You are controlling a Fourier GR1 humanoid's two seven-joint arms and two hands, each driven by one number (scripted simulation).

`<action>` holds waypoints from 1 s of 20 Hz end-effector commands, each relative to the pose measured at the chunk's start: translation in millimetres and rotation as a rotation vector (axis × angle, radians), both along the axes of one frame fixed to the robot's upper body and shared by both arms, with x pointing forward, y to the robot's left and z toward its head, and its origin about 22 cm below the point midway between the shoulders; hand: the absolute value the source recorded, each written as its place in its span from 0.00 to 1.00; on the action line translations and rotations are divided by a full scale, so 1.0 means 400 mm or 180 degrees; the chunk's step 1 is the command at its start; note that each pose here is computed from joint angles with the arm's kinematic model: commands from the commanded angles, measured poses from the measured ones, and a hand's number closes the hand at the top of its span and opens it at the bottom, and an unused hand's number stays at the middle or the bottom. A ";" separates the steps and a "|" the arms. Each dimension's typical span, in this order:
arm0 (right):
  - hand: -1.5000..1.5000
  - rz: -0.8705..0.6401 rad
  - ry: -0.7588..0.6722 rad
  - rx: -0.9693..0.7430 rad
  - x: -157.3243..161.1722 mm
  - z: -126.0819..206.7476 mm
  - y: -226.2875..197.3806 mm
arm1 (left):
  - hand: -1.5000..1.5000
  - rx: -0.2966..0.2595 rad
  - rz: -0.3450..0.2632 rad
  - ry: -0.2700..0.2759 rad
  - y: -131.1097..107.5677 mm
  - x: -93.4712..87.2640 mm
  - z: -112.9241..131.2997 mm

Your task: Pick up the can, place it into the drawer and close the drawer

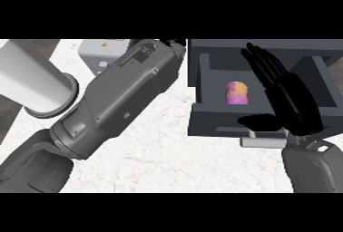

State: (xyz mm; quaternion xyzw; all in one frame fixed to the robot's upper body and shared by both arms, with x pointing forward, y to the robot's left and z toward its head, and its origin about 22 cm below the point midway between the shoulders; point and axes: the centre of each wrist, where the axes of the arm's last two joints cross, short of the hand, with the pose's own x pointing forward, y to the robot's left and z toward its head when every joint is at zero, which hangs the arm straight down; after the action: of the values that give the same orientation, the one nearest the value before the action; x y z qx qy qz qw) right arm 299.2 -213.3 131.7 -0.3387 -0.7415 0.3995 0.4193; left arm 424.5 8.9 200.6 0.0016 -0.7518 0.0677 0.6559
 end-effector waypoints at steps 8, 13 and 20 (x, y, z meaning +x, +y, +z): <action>0.00 -0.0314 0.0115 -0.0700 0.163 -0.168 0.034 | 0.00 0.0057 0.0066 0.0026 0.130 0.000 0.008; 0.00 -0.0389 0.0111 -0.0845 0.214 -0.244 0.048 | 0.00 0.0043 0.0139 0.0016 0.105 -0.027 0.040; 0.00 -0.0664 -0.0070 -0.0900 0.286 -0.239 0.052 | 0.00 0.0086 0.0133 -0.0040 0.227 -0.013 0.053</action>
State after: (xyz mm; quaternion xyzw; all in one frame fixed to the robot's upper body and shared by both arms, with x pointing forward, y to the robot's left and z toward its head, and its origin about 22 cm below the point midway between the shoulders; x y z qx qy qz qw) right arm 406.9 -199.3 55.4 -0.4656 -0.6522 0.4566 0.3864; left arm 418.6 83.7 211.4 0.0234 -0.7544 0.0748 0.6518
